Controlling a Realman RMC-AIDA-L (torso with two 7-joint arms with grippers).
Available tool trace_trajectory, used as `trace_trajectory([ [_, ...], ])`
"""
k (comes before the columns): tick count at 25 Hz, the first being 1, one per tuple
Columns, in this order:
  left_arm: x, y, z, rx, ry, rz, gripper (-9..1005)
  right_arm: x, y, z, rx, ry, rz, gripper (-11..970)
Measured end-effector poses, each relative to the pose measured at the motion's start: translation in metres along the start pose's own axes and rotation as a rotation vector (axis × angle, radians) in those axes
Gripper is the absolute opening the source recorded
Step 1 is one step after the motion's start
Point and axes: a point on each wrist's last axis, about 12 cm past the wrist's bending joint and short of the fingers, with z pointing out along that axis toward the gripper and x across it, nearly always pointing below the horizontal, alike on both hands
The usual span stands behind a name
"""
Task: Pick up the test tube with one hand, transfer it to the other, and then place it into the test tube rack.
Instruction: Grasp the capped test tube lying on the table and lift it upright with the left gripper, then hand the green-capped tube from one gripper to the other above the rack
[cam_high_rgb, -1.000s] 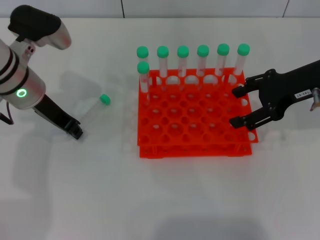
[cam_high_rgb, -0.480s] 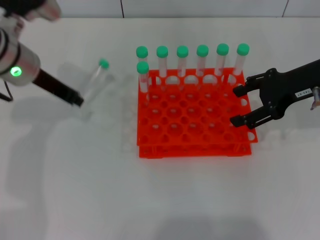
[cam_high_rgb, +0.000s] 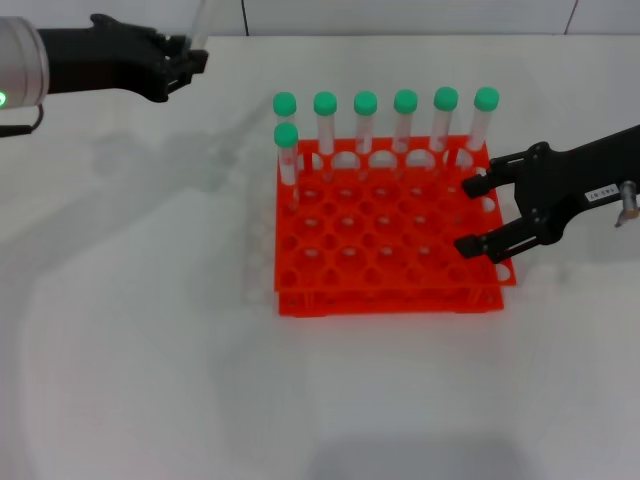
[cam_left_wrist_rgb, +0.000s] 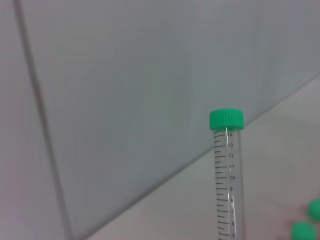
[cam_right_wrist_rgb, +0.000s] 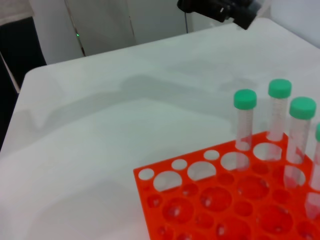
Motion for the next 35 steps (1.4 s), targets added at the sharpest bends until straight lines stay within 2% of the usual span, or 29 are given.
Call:
trace_trajectory([
  [6, 0.001, 0.001, 0.006, 0.216, -0.164, -0.011, 197, -0.002, 0.001, 0.005, 0.007, -0.013, -0.008, 856],
  [10, -0.002, 0.004, 0.021, 0.379, -0.148, -0.023, 199, -0.006, 0.002, 0.01, 0.01, -0.022, -0.019, 857],
  [14, -0.003, -0.004, 0.034, 0.476, -0.07, 0.015, 201, -0.01, 0.001, 0.014, 0.018, -0.031, -0.034, 857],
  [20, -0.001, -0.019, 0.048, 0.525, 0.028, 0.066, 203, -0.01, 0.001, 0.015, 0.023, -0.034, -0.032, 857],
  [27, 0.002, -0.019, 0.051, 0.504, 0.029, 0.079, 206, -0.008, -0.001, 0.01, 0.041, -0.03, -0.022, 857],
  [35, 0.004, -0.02, 0.056, 0.482, 0.035, 0.086, 210, -0.013, -0.02, -0.029, 0.155, -0.156, 0.046, 857],
])
